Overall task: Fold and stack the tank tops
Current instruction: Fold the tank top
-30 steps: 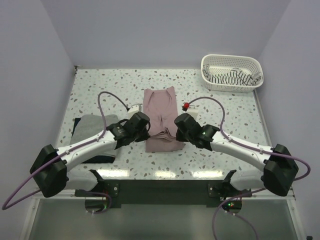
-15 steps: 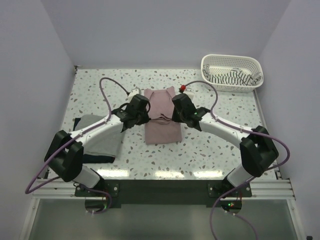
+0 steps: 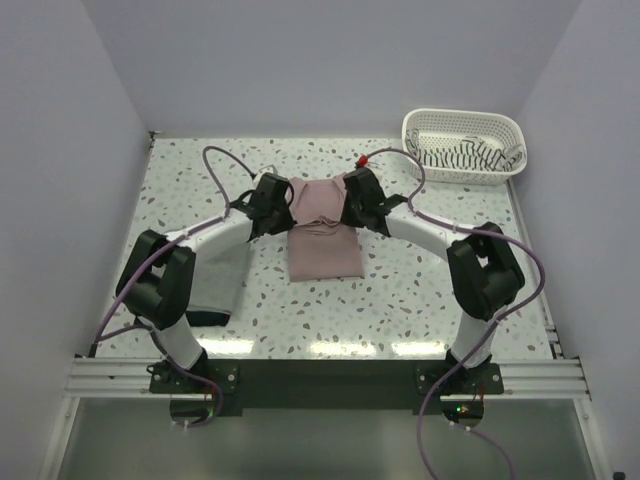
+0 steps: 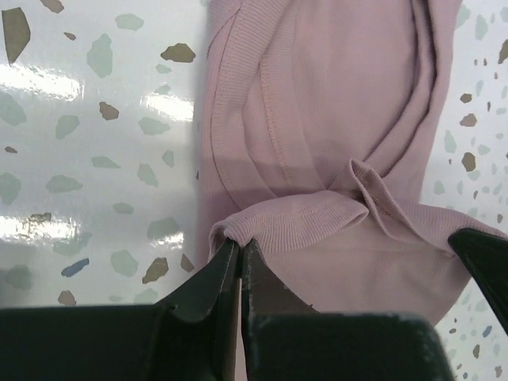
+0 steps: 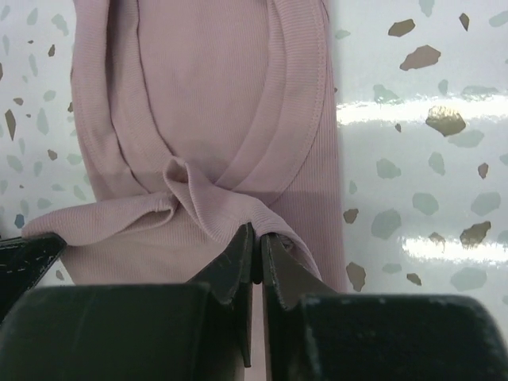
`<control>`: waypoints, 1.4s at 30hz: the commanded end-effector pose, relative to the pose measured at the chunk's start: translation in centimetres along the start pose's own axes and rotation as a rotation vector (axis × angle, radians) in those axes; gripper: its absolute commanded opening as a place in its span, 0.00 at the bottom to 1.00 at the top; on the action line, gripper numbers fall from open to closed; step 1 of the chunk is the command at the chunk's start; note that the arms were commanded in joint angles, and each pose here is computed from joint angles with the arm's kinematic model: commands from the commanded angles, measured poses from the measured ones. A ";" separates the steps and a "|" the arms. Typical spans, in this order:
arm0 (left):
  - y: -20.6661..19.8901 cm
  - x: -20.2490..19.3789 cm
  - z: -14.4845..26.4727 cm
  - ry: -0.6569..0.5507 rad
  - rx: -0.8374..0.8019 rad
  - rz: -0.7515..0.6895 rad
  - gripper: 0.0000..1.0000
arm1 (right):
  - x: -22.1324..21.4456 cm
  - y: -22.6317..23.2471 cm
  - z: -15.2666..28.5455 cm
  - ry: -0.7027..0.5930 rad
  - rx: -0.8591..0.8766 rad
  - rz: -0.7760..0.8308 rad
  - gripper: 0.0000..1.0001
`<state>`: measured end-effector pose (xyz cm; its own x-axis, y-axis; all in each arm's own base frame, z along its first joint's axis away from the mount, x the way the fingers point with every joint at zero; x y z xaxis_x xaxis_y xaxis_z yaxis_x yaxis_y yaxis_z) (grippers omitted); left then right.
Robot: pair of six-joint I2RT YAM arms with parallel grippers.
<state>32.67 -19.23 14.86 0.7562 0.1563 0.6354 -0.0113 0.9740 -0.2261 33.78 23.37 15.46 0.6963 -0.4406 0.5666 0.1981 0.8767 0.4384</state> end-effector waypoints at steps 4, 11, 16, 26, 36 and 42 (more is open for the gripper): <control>-0.1 2.9 -1.2 -0.094 -0.090 0.007 0.41 | 2.6 1.3 -1.6 -0.017 0.054 -0.022 0.36; 0.2 4.8 1.3 -0.184 -0.124 0.030 0.54 | 3.5 1.3 -0.2 -0.052 0.040 -0.002 0.50; 0.9 2.8 1.8 -0.130 -0.115 0.064 0.39 | 2.6 0.5 1.2 -0.029 0.045 0.011 0.48; 2.1 -7.2 5.0 0.047 -0.128 0.054 0.50 | -3.5 -4.5 6.3 0.061 0.014 0.041 0.47; 2.8 -12.6 6.6 0.150 -0.252 0.092 0.55 | -7.4 -7.5 7.6 0.184 0.059 -0.070 0.51; 2.8 -12.6 6.3 0.119 -0.269 0.121 0.55 | -8.1 -7.0 6.4 0.219 0.092 -0.122 0.51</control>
<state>18.29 -16.73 9.71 0.8673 0.1793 0.4643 0.0347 0.9088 -0.4158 21.65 18.46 11.96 0.8172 -0.4386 0.3739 0.2322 0.8443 0.4830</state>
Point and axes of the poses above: each gripper's point midway between its finger pads, its own z axis back along the fingers, its own y axis along the line the jaws close on, x = y × z, the point moved 9 cm from there along z, back along the fingers, and after that the axes turned 13 degrees about -z, right-handed, at the moved point
